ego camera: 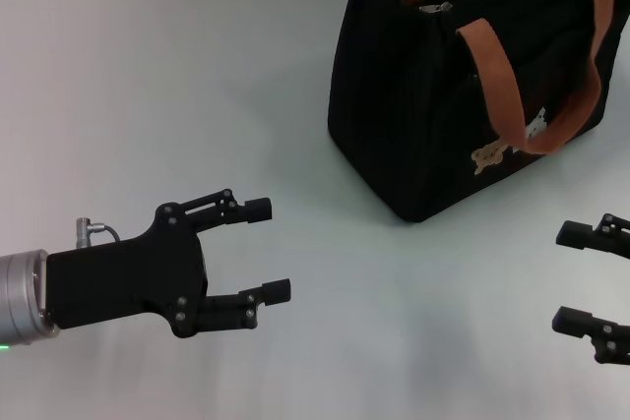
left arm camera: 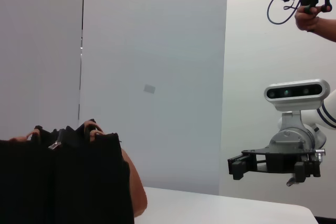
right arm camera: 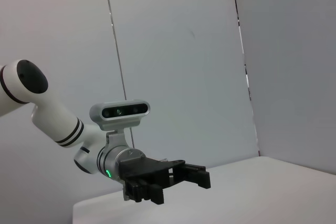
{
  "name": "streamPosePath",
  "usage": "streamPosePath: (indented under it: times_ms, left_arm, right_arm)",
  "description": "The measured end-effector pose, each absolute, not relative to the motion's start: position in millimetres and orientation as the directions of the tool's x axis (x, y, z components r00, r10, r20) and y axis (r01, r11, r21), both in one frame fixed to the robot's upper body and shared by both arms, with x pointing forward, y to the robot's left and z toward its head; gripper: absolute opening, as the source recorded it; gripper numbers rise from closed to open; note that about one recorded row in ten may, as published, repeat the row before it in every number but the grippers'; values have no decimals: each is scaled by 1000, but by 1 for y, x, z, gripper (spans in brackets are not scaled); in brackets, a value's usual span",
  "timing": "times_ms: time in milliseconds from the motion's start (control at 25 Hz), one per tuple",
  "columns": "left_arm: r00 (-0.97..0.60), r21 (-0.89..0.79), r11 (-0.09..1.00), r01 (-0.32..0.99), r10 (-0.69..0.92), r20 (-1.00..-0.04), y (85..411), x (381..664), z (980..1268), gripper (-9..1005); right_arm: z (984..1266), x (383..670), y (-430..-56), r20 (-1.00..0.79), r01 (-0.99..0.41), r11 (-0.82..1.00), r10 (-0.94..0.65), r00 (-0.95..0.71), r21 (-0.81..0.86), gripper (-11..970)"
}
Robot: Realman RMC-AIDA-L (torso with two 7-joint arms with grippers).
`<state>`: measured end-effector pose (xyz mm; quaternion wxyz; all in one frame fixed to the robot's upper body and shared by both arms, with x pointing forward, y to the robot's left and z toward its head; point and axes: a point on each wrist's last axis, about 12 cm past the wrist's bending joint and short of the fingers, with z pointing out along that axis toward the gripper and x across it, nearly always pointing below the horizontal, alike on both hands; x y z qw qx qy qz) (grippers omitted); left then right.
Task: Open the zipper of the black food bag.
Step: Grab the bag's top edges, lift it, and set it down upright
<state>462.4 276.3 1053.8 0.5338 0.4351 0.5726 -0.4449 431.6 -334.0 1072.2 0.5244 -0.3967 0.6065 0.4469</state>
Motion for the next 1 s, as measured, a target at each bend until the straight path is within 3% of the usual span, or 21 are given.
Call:
streamPosePath:
  times_ms: [680,720,760,840,960,1000]
  left_arm:
    - [-52,-47,238,970,15,-999,269,465,1051,812]
    - [-36,-36,262,964,-6,-999,260,470,1049,811]
    - [-36,-36,262,964,-6,-999,260,470,1049,811]
    - [-31,-34,276,960,-17,-999,254,473,1047,810]
    - [-25,-34,301,953,-34,-999,240,480,1045,808]
    - [-8,-21,394,919,-35,-999,203,490,1034,808]
  right_arm:
    - [1070,435,-331,-993,-935,335,0,-118,111,833]
    - [1066,434,-339,-995,-889,448,21,-100,99,833]
    - [1066,434,-339,-995,-889,448,21,-100,99,833]
    - [1061,429,-356,-995,-753,651,80,-54,93,833]
    - [1058,422,-366,-993,-647,757,119,-6,95,833]
    - [1056,418,-370,-990,-594,798,141,23,100,833]
